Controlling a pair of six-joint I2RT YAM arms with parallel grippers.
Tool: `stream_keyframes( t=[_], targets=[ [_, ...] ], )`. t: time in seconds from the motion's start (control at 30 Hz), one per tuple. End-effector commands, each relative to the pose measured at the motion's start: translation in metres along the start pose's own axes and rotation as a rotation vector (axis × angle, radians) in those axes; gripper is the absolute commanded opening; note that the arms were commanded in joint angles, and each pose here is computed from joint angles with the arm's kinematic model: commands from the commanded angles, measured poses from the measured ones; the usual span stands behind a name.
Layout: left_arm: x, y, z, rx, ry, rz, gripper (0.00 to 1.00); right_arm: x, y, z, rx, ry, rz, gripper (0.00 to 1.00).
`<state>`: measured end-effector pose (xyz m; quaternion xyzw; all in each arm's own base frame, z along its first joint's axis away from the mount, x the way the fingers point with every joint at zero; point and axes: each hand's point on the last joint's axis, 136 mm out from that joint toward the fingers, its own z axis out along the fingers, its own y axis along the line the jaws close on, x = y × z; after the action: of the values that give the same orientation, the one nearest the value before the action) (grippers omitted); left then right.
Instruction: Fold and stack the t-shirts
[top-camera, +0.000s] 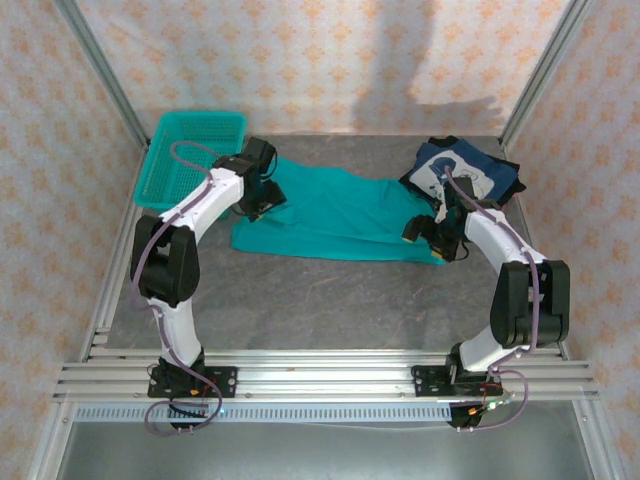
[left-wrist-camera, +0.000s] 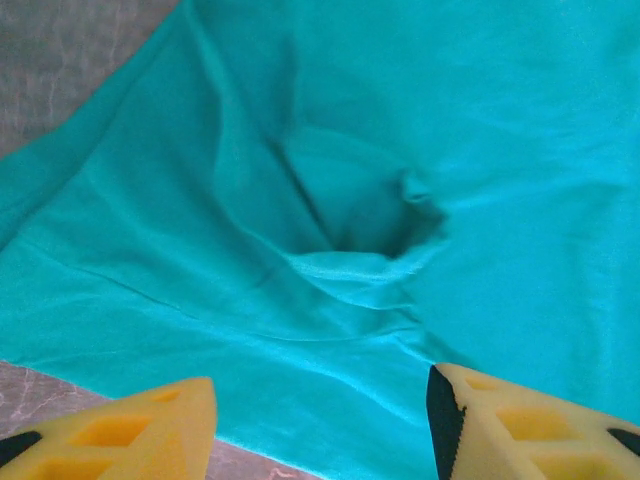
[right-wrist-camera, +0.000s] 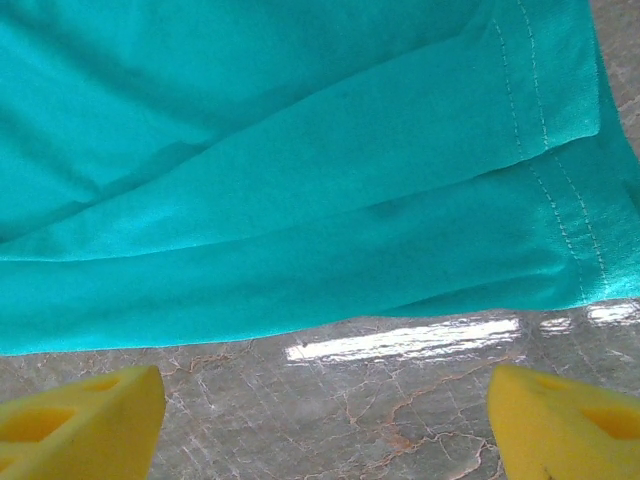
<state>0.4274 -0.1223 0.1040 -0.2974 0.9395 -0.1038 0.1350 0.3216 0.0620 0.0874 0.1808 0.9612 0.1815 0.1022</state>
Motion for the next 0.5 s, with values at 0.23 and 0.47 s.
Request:
stream_keyframes(
  t=[0.23,0.47],
  targets=[
    [-0.015,-0.005,0.044,0.009,-0.023,-0.137,0.53,0.006,0.005,-0.002,-0.013,0.017,-0.015,0.84],
    [-0.025,-0.004,0.061,-0.025,-0.047,-0.171,0.41,0.009,0.006,-0.004,-0.019,0.018,-0.014,0.84]
  ],
)
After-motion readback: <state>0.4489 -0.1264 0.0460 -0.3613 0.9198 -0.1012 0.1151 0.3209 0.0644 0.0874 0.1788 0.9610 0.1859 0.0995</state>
